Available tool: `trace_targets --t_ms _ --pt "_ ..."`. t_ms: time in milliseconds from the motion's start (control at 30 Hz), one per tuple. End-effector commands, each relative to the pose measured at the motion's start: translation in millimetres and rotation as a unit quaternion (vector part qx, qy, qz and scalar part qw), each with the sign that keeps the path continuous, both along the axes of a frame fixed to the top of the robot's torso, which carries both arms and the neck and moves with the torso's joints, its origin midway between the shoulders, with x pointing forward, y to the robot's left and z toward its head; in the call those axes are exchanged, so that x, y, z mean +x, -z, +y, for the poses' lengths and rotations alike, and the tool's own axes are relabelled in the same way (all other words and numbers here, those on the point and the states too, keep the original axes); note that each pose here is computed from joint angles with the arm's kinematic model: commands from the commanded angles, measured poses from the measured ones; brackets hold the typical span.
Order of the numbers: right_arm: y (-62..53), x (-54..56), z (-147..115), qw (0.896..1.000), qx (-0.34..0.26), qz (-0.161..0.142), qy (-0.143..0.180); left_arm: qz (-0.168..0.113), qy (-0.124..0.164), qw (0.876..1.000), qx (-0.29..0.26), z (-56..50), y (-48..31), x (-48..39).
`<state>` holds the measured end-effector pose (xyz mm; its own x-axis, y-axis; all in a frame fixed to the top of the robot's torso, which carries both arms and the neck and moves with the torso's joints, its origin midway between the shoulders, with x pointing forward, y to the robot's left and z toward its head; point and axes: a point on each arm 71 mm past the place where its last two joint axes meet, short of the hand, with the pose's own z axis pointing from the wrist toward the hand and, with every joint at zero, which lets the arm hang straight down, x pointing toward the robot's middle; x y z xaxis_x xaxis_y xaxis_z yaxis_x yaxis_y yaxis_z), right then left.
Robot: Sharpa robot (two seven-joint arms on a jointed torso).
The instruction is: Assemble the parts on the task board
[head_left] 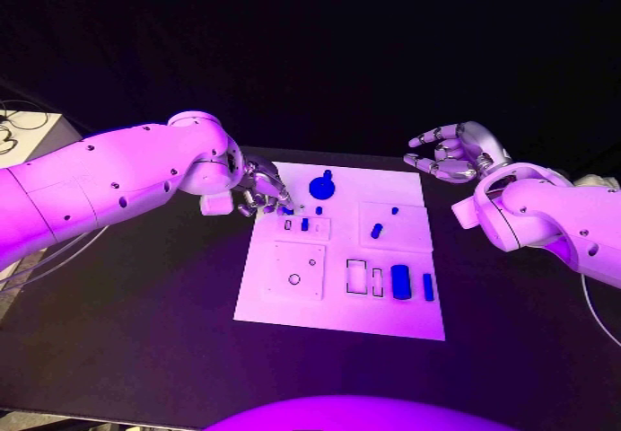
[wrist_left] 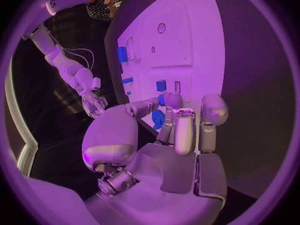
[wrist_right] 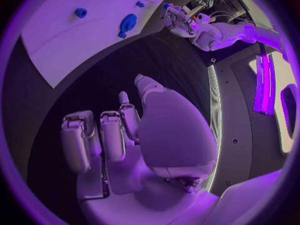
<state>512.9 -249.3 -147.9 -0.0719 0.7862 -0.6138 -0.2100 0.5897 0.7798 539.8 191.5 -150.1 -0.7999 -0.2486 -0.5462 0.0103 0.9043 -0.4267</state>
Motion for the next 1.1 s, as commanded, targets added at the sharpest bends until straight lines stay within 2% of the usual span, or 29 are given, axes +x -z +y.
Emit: trace_targets --t_ms 33,167,433,667,900,1100 --pt "0.2 0.0 1.2 1.000 -0.005 -0.001 -0.006 -0.026 0.020 0.998 0.054 -2.2 -0.4 1.5" --pt "0.6 0.2 1.7 1.000 -0.005 -0.001 -0.007 -0.020 0.040 0.996 0.077 -7.6 0.9 1.2" --pt "1.4 0.2 2.9 1.000 -0.005 0.000 -0.008 -0.025 0.062 0.991 0.114 -16.0 0.9 4.2" --pt "1.7 0.2 4.1 1.000 -0.004 0.000 -0.009 0.001 0.088 0.986 0.138 -21.2 2.4 4.9" --pt "1.8 0.3 5.0 1.000 -0.004 0.000 -0.010 0.013 0.097 0.985 0.144 -23.2 2.0 8.5" --pt "1.8 0.3 6.3 1.000 -0.004 0.000 -0.011 0.018 0.102 0.984 0.142 -27.7 4.9 9.3"
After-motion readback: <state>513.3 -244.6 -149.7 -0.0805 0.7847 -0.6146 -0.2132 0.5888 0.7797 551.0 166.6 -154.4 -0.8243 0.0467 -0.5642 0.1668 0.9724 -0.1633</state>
